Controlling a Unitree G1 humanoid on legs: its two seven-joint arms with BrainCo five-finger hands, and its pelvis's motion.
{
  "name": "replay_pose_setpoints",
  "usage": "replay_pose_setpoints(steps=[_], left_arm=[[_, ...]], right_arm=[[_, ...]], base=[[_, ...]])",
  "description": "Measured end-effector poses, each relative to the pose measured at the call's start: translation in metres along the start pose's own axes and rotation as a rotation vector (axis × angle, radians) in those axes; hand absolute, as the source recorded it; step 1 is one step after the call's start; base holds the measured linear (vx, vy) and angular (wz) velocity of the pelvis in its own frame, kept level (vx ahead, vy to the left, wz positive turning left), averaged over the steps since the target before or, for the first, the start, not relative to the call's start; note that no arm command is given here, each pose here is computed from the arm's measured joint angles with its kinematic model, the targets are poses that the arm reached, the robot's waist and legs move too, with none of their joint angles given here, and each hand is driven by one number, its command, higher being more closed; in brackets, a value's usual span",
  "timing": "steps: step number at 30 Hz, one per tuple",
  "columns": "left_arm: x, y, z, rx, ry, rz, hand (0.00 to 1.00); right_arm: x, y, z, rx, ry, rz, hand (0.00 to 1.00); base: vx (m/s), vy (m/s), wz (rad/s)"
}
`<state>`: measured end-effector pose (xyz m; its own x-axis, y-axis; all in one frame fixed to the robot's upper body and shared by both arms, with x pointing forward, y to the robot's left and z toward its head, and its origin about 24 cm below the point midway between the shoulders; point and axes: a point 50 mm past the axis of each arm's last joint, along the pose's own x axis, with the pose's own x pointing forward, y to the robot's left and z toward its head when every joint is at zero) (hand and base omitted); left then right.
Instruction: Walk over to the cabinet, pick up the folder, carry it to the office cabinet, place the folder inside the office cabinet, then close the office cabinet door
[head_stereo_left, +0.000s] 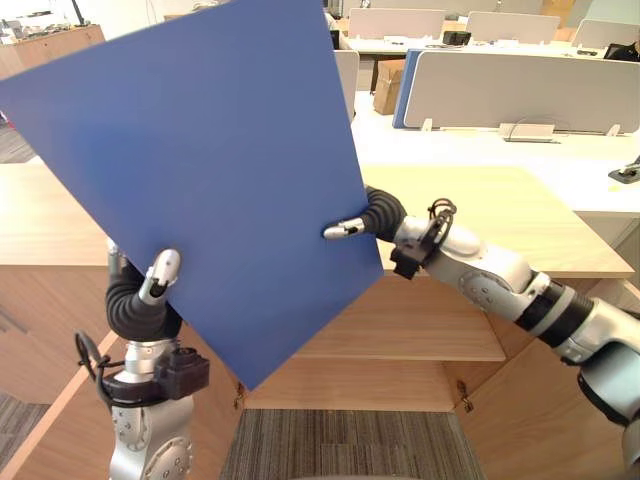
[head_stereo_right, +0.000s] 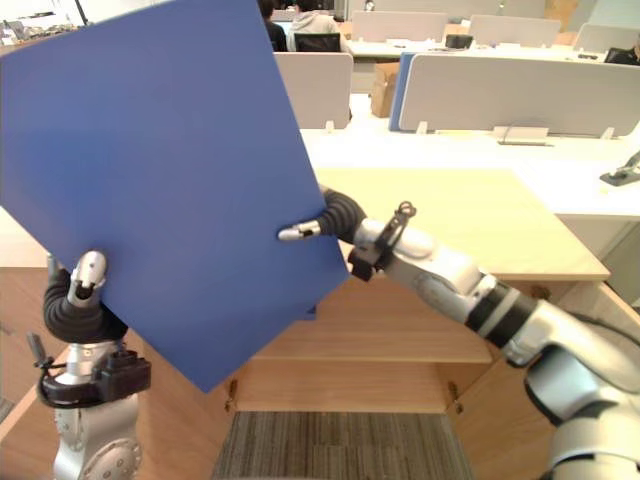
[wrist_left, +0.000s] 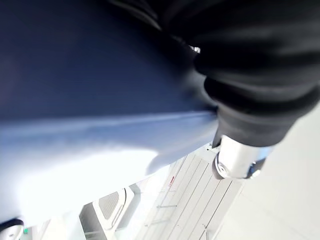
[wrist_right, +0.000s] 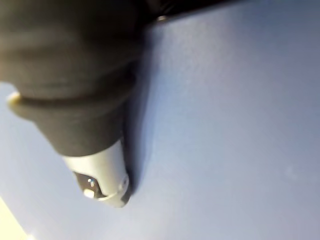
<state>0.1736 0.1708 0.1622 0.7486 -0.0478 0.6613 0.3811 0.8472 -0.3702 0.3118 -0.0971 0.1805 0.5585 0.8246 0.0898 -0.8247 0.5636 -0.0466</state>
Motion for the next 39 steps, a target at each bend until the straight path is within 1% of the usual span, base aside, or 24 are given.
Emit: replay_pose_setpoints(steps=[4, 7, 9, 10, 11, 12, 13, 14, 16, 17, 18, 19, 21, 22, 25, 27, 29, 30, 31, 33, 35, 37, 38, 39], left_arm=[[-0.01, 0.009, -0.021, -0.124, 0.104, -0.004, 0.0], [-0.026, 0.019, -0.04, -0.193, 0.207, 0.045, 0.0], [-0.047, 0.029, -0.056, -0.231, 0.314, 0.134, 0.0], [-0.054, 0.034, -0.06, -0.23, 0.348, 0.169, 0.0], [-0.071, 0.045, -0.067, -0.217, 0.418, 0.249, 0.0], [-0.083, 0.053, -0.071, -0.206, 0.46, 0.305, 0.0], [-0.1, 0.065, -0.075, -0.19, 0.506, 0.397, 0.0], [-0.103, 0.067, -0.075, -0.187, 0.512, 0.414, 0.0], [-0.126, 0.086, -0.077, -0.157, 0.556, 0.549, 0.0], [-0.132, 0.09, -0.078, -0.152, 0.569, 0.58, 0.0], [-0.145, 0.097, -0.079, -0.146, 0.604, 0.638, 0.0], [-0.151, 0.099, -0.08, -0.146, 0.622, 0.662, 0.0], [-0.171, 0.104, -0.087, -0.152, 0.699, 0.739, 0.0], [-0.177, 0.105, -0.088, -0.154, 0.721, 0.756, 0.0], [-0.213, 0.11, -0.1, -0.158, 0.865, 0.868, 0.0], [-0.251, 0.108, -0.113, -0.186, 1.006, 1.012, 0.0], [-0.271, 0.104, -0.119, -0.177, 1.104, 1.069, 0.0], [-0.287, 0.101, -0.121, -0.141, 1.202, 1.1, 0.0], [-0.292, 0.099, -0.122, -0.12, 1.246, 1.107, 0.0], [-0.311, 0.097, -0.116, -0.049, 1.345, 1.149, 0.0], [-0.316, 0.099, -0.112, -0.021, 1.369, 1.164, 0.0], [-0.325, 0.1, -0.106, 0.023, 1.422, 1.157, 0.0], [-0.329, 0.101, -0.102, 0.048, 1.456, 1.148, 0.0], [-0.33, 0.102, -0.101, 0.056, 1.466, 1.144, 0.0]], right_arm=[[-0.016, 0.0, -0.016, 0.044, 0.019, -0.036, 1.0], [-0.033, 0.0, -0.024, 0.061, 0.009, -0.075, 1.0], [-0.05, -0.002, -0.027, 0.098, -0.042, -0.132, 1.0], [-0.053, -0.003, -0.028, 0.117, -0.063, -0.141, 1.0], [-0.058, -0.002, -0.024, 0.15, -0.124, -0.149, 1.0], [-0.063, 0.0, -0.02, 0.158, -0.166, -0.159, 1.0], [-0.075, -0.002, -0.013, 0.146, -0.229, -0.2, 1.0], [-0.077, -0.003, -0.011, 0.141, -0.241, -0.213, 1.0], [-0.095, -0.017, -0.003, 0.084, -0.333, -0.358, 1.0], [-0.099, -0.021, -0.001, 0.073, -0.357, -0.398, 1.0], [-0.105, -0.028, 0.004, 0.044, -0.407, -0.49, 1.0], [-0.109, -0.031, 0.006, 0.028, -0.429, -0.53, 1.0], [-0.121, -0.039, 0.014, -0.044, -0.488, -0.674, 1.0], [-0.122, -0.039, 0.015, -0.071, -0.489, -0.7, 1.0], [-0.12, -0.038, 0.012, -0.138, -0.462, -0.762, 1.0], [-0.116, -0.037, 0.008, -0.195, -0.429, -0.806, 1.0], [-0.115, -0.036, 0.006, -0.222, -0.417, -0.831, 1.0], [-0.113, -0.035, 0.005, -0.282, -0.393, -0.856, 1.0], [-0.112, -0.034, 0.005, -0.327, -0.376, -0.868, 1.0], [-0.104, -0.028, 0.003, -0.506, -0.293, -0.86, 1.0], [-0.094, -0.021, 0.0, -0.572, -0.255, -0.808, 1.0], [-0.076, -0.002, -0.003, -0.622, -0.252, -0.678, 1.0], [-0.065, 0.012, -0.009, -0.66, -0.226, -0.558, 1.0], [-0.059, 0.02, -0.013, -0.677, -0.205, -0.488, 1.0]], base=[[-0.04, 0.003, -0.02], [-0.04, 0.008, -0.02], [0.0, 0.0, 0.0], [0.0, 0.0, 0.0], [0.0, 0.0, 0.0], [0.0, 0.0, 0.0], [0.0, 0.0, 0.0], [0.0, 0.0, 0.0], [-0.04, 0.002, -0.01], [-0.04, 0.005, -0.02], [-0.03, 0.007, -0.03], [-0.03, 0.009, -0.04], [-0.03, 0.011, -0.05], [-0.02, 0.004, -0.06], [-0.02, -0.011, -0.14], [-0.02, -0.013, -0.1], [-0.02, -0.008, -0.04], [-0.02, -0.005, -0.04], [-0.02, -0.003, -0.05], [-0.03, -0.007, -0.04], [-0.02, -0.007, -0.01], [-0.03, -0.013, -0.04], [-0.03, -0.006, -0.06], [-0.03, 0.004, -0.07]])
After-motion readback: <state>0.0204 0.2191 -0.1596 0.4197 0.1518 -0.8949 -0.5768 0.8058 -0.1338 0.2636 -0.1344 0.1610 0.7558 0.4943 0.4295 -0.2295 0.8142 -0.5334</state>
